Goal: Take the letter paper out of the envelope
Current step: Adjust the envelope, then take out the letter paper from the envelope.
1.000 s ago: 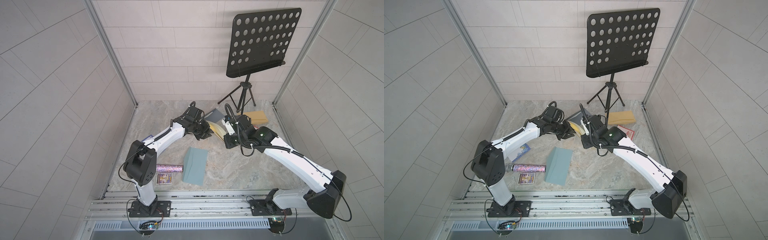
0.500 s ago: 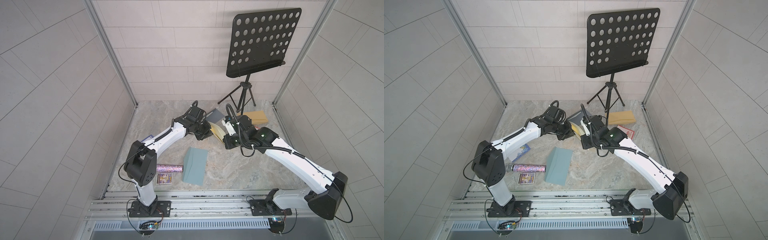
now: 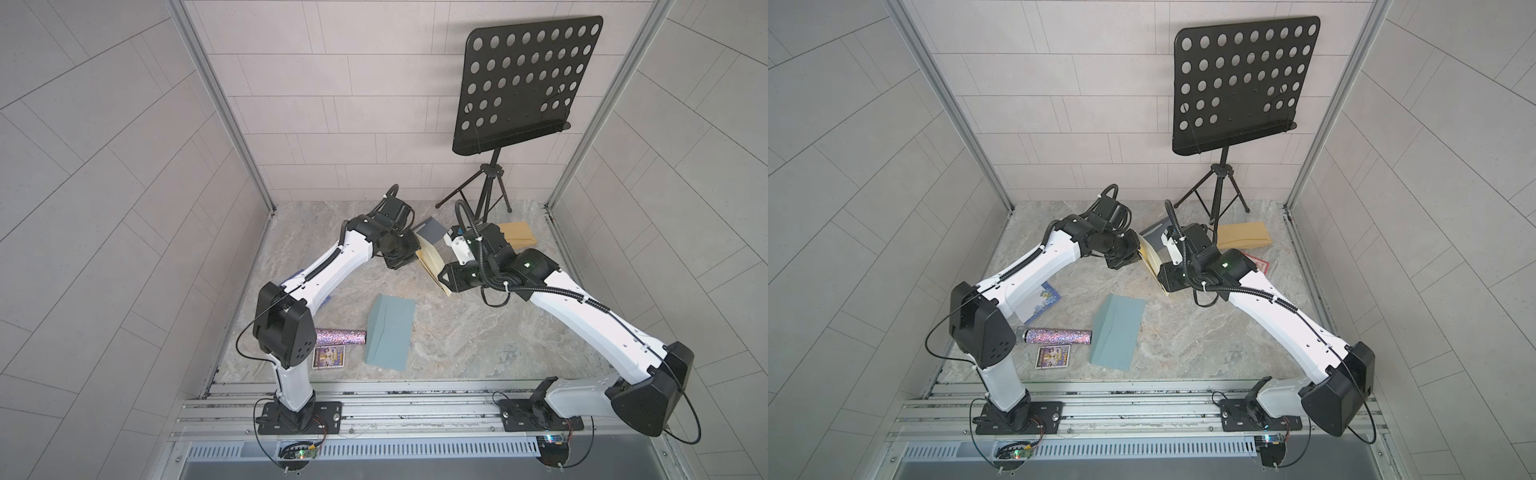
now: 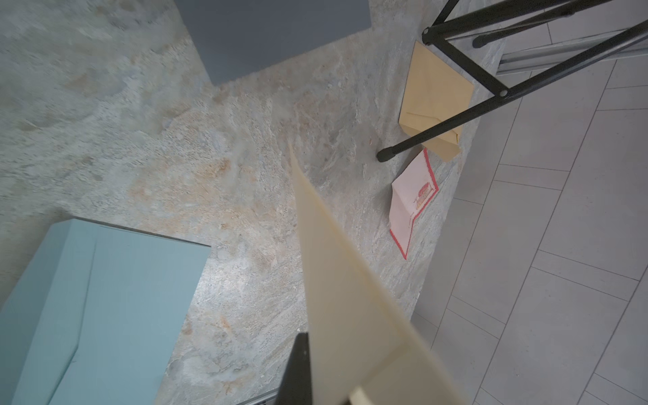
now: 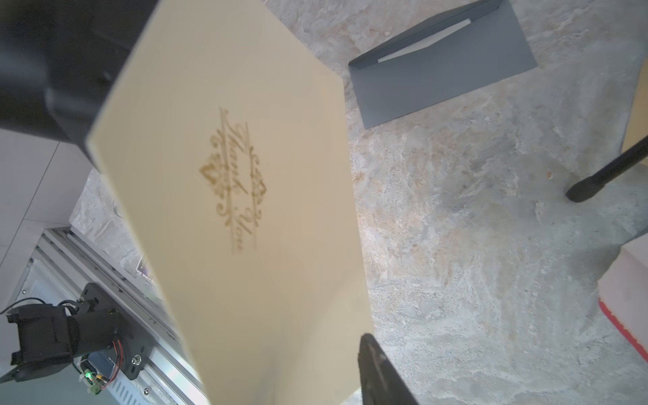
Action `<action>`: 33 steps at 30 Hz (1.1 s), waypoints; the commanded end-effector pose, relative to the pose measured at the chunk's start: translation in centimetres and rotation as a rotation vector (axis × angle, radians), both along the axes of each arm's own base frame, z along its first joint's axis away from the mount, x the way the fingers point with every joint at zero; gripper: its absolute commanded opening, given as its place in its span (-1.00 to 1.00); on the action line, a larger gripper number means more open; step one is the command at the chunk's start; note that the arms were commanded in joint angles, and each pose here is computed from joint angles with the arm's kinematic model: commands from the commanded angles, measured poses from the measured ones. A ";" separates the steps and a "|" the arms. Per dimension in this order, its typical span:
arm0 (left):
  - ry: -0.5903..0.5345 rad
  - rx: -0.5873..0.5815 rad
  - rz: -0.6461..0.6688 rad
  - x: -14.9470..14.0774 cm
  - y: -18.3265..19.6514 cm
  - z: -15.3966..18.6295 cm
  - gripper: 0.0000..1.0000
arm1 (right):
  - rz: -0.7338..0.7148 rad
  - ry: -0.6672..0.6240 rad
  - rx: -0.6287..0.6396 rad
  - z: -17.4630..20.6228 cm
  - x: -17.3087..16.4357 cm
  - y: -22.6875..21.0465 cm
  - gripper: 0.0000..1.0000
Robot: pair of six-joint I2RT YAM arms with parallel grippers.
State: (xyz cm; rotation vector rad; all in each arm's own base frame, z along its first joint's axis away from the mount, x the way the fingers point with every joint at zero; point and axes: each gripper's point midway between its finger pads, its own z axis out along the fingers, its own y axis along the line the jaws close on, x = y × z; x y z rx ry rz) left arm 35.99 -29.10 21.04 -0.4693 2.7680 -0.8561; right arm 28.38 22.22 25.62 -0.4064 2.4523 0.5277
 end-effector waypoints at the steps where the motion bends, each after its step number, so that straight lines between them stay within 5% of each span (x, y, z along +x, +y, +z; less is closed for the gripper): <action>1: 0.059 0.140 -0.004 -1.1 2.3 -1.5 -1.00 | 0.010 -0.107 -0.016 3.8 -0.9 -1.0 -0.03; 8: 0.092 0.154 -0.018 -0.8 1.8 -2.1 -1.00 | 0.076 -0.294 0.072 9.4 -3.6 0.7 -0.39; 13: 0.086 0.142 -0.019 -0.5 1.5 -1.6 -1.00 | 0.134 -0.279 0.092 7.9 -4.2 4.0 -0.69; 21: 0.079 0.117 -0.026 -0.5 1.1 -0.6 -1.00 | 0.163 -0.202 0.073 3.3 -2.6 7.3 -0.72; 33: 0.082 0.055 -0.030 -1.0 0.5 1.0 -1.00 | 0.017 -0.241 -0.115 0.0 1.0 4.5 -0.64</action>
